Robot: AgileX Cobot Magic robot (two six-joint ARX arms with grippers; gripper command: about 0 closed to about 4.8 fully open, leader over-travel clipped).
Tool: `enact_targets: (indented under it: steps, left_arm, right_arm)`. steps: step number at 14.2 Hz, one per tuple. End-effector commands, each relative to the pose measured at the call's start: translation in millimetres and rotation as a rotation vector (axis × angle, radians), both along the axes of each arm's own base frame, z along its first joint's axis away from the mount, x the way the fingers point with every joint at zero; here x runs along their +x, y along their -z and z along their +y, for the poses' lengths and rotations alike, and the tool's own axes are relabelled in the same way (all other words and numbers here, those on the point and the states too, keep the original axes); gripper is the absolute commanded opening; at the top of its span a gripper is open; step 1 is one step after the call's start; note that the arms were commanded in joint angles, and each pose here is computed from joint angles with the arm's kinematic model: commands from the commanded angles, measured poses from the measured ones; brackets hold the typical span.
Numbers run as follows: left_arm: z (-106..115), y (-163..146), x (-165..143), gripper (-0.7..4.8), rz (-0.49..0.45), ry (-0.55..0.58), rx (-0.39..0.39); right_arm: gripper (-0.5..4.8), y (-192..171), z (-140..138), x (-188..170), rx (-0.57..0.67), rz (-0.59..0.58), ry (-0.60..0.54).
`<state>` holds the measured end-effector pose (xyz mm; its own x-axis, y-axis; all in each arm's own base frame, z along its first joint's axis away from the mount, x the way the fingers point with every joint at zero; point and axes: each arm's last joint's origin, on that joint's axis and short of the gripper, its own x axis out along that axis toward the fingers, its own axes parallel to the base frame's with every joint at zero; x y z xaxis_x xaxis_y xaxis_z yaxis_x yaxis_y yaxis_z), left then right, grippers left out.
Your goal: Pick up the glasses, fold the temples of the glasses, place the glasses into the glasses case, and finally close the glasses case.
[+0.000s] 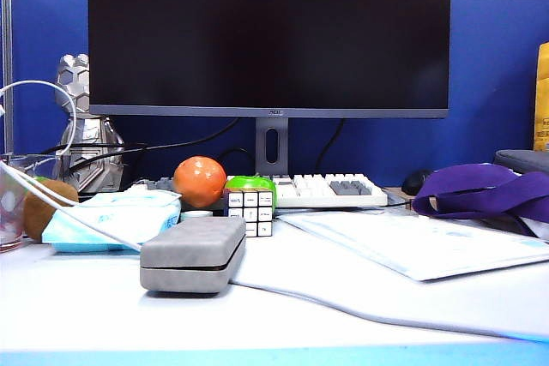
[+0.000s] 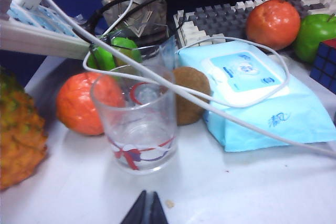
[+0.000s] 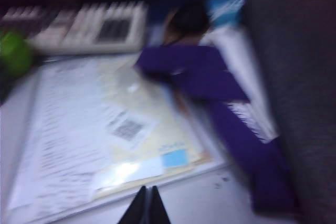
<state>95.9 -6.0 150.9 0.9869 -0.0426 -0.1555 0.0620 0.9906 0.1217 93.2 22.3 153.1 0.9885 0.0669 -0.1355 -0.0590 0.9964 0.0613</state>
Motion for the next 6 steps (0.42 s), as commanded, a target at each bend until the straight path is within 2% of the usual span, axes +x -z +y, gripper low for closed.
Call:
enact_targets:
  steps: [1,2,3,6]
  left_arm:
    - [0.0,1.7,-0.2,-0.04,0.014,0.003,0.001]
    - [0.0,1.7,-0.2,-0.04,0.013,0.003,0.001]
    - [0.0,1.7,-0.2,-0.04,0.014,0.003,0.001]
    - [0.0,1.7,-0.2,-0.04,0.013,0.003,0.001]
  right_arm:
    - [-0.04,3.9,-6.2,1.9,0.001,0.018,-0.020]
    - [-0.05,5.6,-11.8,2.5,0.017,0.038,-0.046]
    - [-0.05,5.5,-15.8,2.9,0.013,0.036,0.008]
    - [-0.04,5.2,-15.3,2.9,0.012,0.033,0.002]
